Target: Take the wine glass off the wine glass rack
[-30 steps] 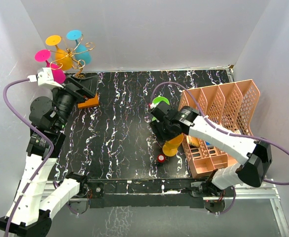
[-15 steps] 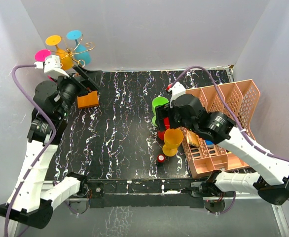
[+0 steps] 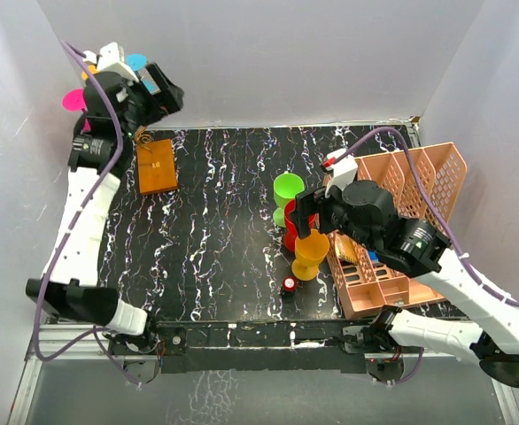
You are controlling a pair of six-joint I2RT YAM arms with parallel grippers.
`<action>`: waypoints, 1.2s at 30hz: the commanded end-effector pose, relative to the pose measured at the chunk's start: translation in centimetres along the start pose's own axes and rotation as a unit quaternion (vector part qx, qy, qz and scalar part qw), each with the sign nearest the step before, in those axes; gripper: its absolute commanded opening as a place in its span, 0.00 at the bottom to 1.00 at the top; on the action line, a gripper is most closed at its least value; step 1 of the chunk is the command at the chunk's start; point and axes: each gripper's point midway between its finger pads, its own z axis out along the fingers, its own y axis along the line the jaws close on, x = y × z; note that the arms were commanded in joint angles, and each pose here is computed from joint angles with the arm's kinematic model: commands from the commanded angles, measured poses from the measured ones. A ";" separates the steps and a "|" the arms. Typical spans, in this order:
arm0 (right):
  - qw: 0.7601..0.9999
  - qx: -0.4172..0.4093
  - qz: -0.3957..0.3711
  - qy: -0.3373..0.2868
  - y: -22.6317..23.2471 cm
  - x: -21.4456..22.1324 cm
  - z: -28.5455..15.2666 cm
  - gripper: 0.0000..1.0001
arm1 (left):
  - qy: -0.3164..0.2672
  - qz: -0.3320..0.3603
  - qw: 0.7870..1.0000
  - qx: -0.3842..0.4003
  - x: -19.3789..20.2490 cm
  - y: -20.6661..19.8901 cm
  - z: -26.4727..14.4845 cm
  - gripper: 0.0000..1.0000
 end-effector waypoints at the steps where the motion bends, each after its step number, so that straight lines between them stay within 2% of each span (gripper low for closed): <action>1: 0.998 -0.008 0.005 -0.058 0.0 -2.3 -0.6 0.99 | -0.018 -0.081 0.996 0.021 -4.2 3.3 1.4 0.97; 3: 0.998 -0.007 0.001 -0.061 -0.1 -2.2 -0.7 0.99 | -0.036 -0.103 0.994 0.027 -5.9 4.9 1.9 0.97; 8: 0.998 0.003 -0.010 -0.066 -0.6 -2.2 -0.8 0.99 | -0.084 -0.133 0.987 -0.025 -9.3 10.4 2.2 0.97; 14: 0.996 0.005 -0.016 -0.091 -1.0 -2.7 -1.5 0.99 | -0.117 -0.188 0.969 -0.113 -10.4 18.2 1.4 0.97; 18: 0.994 0.014 -0.023 -0.106 -1.6 -3.1 -2.1 0.99 | -0.148 -0.202 0.953 -0.169 -10.9 21.8 1.2 0.94; 26: 0.992 0.020 -0.030 -0.118 -2.0 -3.5 -2.4 0.99 | -0.152 -0.258 0.925 -0.233 -9.5 25.8 2.9 0.76; 28: 0.992 0.020 -0.030 -0.119 -1.9 -3.5 -2.4 0.99 | -0.160 -0.280 0.913 -0.250 -9.1 26.6 3.0 0.75; 36: 0.992 0.019 -0.028 -0.118 -1.9 -3.3 -2.4 0.99 | -0.160 -0.316 0.894 -0.273 -7.9 28.8 4.8 0.64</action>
